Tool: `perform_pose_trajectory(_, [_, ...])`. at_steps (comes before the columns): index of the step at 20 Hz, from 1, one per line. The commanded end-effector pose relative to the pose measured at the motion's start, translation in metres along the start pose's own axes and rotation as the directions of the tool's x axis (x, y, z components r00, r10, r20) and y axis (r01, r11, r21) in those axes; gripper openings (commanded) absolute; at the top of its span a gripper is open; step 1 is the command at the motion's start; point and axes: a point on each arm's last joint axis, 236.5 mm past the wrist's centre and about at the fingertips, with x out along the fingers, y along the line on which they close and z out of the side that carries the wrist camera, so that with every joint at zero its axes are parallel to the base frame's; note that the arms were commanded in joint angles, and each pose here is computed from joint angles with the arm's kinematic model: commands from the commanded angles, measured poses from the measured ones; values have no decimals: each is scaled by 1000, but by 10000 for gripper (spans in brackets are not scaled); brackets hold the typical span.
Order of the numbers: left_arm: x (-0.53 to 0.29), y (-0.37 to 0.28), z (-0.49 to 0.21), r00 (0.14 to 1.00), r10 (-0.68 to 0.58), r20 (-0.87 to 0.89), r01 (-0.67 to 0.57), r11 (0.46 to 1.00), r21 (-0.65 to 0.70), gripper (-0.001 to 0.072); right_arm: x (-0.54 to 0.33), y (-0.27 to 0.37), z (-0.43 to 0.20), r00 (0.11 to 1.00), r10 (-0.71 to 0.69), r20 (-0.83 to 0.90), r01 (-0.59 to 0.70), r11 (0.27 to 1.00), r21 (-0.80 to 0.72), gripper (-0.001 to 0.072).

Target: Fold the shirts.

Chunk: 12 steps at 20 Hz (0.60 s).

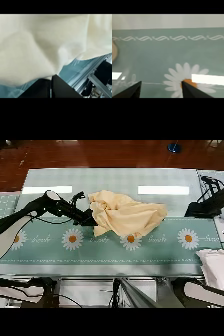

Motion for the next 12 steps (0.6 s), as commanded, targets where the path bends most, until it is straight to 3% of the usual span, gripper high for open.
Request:
perform_pose_trajectory(1, [-3, -2, 0, 1000, -5, 4, 5, 1000, 7, 25, 6, 30, 4, 935, 337, 113, -347, 935, 75, 595])
perform_pose_trajectory(4, [-4, -2, 0, 1000, -5, 3, 5, 1000, 6, 25, 48, 36, -24, 928, 367, 69, -373, 920, 119, 595])
perform_pose_trajectory(12, [-4, -2, -2, 1000, -9, -4, 9, 1000, 5, 25, 83, 58, -11, 864, 446, 235, -496, 835, 239, 594])
